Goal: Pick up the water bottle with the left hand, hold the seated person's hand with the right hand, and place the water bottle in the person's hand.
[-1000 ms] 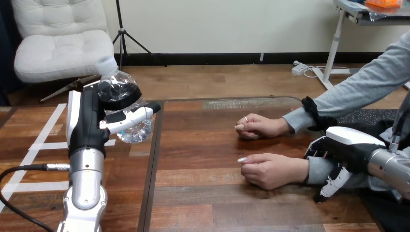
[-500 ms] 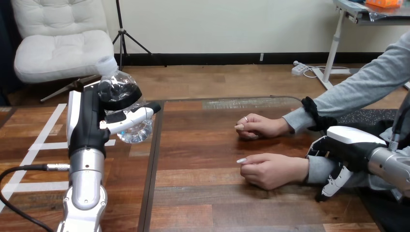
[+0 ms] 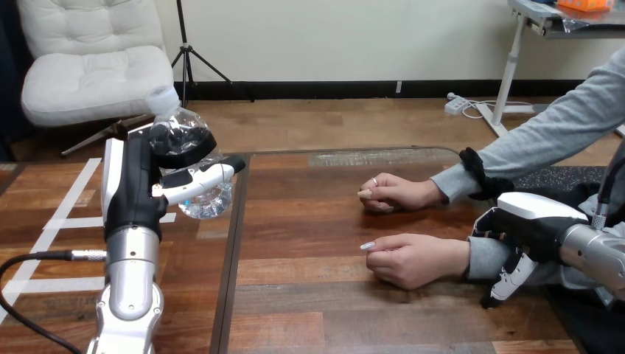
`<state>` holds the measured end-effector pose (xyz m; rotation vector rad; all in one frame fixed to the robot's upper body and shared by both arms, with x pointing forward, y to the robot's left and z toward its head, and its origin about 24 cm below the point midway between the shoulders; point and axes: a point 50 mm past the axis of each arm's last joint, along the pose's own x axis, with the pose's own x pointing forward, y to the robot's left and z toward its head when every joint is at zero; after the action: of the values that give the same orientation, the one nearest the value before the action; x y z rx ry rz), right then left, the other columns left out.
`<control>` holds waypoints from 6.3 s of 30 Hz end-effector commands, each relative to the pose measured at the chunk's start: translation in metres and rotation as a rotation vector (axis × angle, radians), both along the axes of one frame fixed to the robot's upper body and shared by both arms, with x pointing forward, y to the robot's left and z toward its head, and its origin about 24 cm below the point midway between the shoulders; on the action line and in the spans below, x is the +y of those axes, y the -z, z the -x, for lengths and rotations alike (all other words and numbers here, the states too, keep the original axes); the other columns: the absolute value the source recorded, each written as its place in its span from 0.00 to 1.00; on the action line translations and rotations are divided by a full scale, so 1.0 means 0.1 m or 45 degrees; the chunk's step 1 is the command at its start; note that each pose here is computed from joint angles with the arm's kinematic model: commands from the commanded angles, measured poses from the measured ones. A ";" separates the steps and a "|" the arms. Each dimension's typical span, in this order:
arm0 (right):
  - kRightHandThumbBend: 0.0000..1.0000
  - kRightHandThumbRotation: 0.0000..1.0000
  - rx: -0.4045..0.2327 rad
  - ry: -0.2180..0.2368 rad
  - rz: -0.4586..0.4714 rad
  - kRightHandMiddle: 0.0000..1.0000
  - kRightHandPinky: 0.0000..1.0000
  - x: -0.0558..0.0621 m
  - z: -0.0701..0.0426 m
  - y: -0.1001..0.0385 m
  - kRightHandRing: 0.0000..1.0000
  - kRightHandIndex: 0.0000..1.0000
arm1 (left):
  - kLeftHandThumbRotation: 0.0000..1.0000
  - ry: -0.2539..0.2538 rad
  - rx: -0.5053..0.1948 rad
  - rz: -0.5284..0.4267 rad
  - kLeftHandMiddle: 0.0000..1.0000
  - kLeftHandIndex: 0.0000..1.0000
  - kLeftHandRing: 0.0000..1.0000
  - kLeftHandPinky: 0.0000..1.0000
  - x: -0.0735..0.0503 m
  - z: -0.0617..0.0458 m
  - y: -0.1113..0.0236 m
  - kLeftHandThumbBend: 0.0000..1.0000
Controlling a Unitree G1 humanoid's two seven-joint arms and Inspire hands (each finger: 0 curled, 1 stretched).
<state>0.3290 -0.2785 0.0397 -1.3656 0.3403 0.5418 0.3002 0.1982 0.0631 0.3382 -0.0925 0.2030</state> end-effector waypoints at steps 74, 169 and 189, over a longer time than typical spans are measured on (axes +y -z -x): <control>0.90 0.00 -0.340 -0.018 -0.029 0.31 0.17 0.17 -0.14 -0.17 0.22 0.35 | 0.00 0.021 -0.165 0.004 0.41 0.41 0.38 0.32 -0.02 -0.06 -0.30 0.75; 0.85 0.00 -0.414 0.040 -0.259 0.35 0.24 0.16 -0.13 -0.26 0.28 0.37 | 0.00 0.075 -0.159 0.019 0.39 0.41 0.36 0.29 -0.12 -0.02 -0.29 0.76; 0.86 0.00 -0.445 0.025 -0.290 0.34 0.23 0.20 -0.14 -0.32 0.27 0.35 | 0.00 0.166 -0.139 0.050 0.39 0.40 0.35 0.29 -0.26 -0.03 -0.26 0.75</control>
<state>0.3321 -0.2716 0.0511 -1.2387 0.1156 0.3261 0.2960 0.1868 0.0614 0.2978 -0.0911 0.1373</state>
